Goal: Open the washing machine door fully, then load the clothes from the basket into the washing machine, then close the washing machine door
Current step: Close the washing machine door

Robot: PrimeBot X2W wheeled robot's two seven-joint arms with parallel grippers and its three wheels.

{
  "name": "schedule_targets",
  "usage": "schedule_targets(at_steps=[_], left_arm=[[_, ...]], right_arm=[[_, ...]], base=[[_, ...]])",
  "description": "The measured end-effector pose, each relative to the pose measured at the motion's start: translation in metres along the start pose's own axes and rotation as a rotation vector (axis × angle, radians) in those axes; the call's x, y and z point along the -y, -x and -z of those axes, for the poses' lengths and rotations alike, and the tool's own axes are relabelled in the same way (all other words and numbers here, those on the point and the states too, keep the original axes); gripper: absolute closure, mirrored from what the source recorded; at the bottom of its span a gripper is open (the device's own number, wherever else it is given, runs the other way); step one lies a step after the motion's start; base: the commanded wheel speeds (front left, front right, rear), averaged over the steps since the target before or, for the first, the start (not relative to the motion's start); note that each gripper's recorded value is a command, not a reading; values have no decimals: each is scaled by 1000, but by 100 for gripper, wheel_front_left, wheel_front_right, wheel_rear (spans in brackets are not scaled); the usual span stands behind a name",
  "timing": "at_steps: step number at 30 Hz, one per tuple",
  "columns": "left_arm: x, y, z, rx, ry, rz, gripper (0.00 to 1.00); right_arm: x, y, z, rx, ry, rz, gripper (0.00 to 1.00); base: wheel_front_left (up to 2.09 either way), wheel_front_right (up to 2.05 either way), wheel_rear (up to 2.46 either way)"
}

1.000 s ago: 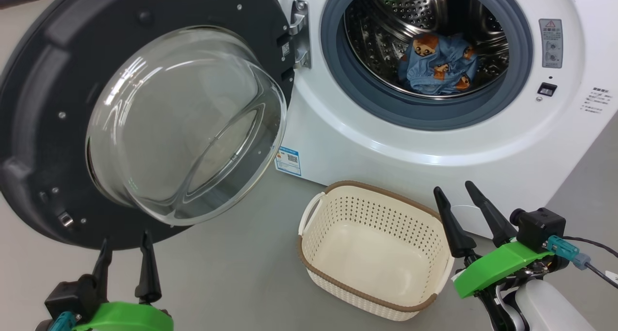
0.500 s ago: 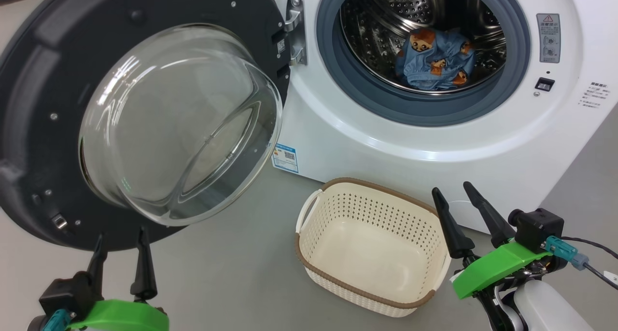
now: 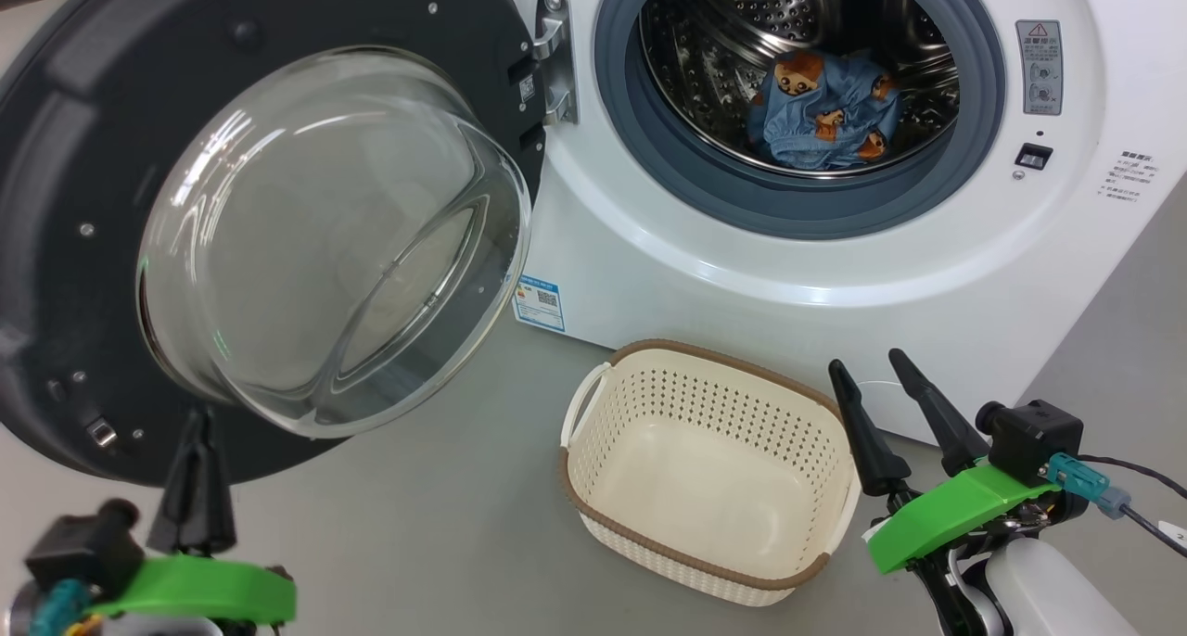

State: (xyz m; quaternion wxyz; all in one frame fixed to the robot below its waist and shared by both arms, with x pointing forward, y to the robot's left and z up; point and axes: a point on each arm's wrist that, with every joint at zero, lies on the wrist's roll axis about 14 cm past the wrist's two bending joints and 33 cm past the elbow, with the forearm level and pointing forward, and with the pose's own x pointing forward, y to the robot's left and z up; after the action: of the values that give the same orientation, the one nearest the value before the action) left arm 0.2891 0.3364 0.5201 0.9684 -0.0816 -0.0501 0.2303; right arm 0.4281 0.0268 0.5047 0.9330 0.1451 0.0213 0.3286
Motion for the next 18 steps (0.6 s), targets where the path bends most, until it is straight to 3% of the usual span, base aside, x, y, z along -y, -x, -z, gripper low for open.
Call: schedule_targets(at_steps=[4, 9, 13, 18], left_arm=[[2, -10, -35, 91, 16, 31, 100], [8, -20, -121, 338, 35, 86, 100], [-1, -22, -167, 438, 145, 105, 100], [-40, -33, -204, 506, 336, 48, 100]], right_arm=[[1, 0, -1, 2, 0, 2, 0], [2, 1, -2, 4, 1, 6, 0], [5, 6, 3, -7, -3, 16, 0], [10, 10, 5, -12, -5, 32, 0]], base=[[0, 0, 0], [0, 0, 0], [0, 0, 0], [0, 0, 0]])
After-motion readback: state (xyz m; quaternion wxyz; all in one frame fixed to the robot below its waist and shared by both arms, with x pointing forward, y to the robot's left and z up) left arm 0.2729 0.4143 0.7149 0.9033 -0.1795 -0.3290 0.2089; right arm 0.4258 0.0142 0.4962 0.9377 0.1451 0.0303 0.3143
